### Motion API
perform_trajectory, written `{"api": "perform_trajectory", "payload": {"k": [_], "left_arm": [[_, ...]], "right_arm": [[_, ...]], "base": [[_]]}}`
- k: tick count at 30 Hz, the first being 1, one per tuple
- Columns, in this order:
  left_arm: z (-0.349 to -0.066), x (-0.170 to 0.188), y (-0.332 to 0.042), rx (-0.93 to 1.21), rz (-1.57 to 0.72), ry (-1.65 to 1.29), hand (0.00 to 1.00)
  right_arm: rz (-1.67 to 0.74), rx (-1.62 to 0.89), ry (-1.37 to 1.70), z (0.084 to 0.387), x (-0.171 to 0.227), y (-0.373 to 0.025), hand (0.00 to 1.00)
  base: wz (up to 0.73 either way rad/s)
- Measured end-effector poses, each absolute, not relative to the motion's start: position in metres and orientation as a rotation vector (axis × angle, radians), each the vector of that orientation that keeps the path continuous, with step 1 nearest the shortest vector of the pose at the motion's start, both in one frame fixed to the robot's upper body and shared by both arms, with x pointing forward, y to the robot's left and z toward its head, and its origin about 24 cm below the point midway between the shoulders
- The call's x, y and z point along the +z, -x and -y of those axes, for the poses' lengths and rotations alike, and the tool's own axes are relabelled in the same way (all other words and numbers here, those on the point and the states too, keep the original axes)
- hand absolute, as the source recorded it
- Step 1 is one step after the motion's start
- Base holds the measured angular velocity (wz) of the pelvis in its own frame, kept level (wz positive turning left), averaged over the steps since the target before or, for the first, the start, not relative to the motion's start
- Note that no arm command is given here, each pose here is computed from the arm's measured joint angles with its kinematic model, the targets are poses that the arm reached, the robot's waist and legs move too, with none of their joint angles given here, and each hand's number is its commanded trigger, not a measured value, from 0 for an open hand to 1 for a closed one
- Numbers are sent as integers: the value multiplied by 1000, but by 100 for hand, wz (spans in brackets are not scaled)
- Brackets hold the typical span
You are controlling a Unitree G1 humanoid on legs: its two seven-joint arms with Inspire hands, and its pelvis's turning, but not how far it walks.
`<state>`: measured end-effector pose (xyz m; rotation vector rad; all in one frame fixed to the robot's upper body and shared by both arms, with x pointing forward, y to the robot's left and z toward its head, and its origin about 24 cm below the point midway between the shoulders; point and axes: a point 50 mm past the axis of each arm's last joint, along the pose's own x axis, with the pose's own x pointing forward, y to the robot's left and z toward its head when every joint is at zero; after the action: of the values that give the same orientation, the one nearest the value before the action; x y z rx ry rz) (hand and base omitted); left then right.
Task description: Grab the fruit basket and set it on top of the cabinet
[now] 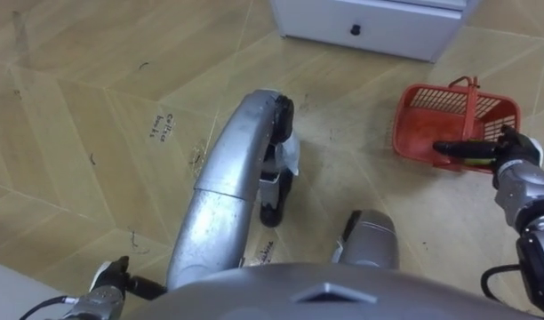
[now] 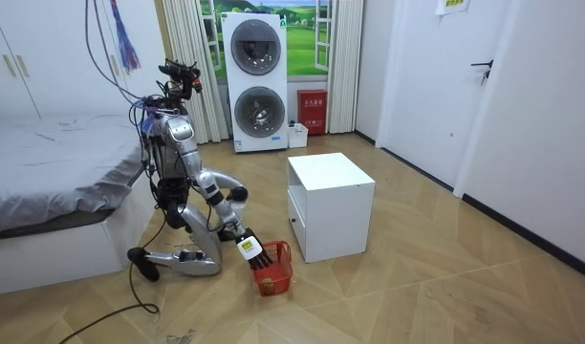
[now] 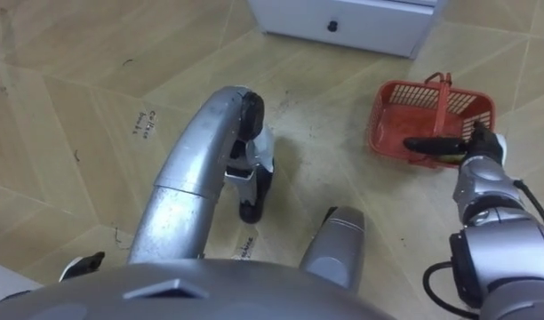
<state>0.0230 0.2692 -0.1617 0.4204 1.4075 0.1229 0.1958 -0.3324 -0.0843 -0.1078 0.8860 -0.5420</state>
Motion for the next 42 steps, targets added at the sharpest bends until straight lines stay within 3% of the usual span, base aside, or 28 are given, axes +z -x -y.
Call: {"api": "perform_trajectory", "payload": {"k": [19,20,22,32,42], "left_arm": [[-267,-162,-24,108,-1415,-404,0],[-267,-162,-24,108,-1415,-404,0],[-267,-162,-24,108,-1415,-404,0],[-265,-163,-25,91,-1415,-390,0],[-247,-167,-36,58,-1385,-351,0]], "right_arm": [[-858,-505,88,327,-78,-211,0],[-858,-505,88,327,-78,-211,20],[-858,-504,87,327,-78,-211,100],[-859,-496,80,327,-78,-211,100],[-892,-507,70,324,-85,-204,100]], "base": [[-1],[0],[0],[0],[0]]}}
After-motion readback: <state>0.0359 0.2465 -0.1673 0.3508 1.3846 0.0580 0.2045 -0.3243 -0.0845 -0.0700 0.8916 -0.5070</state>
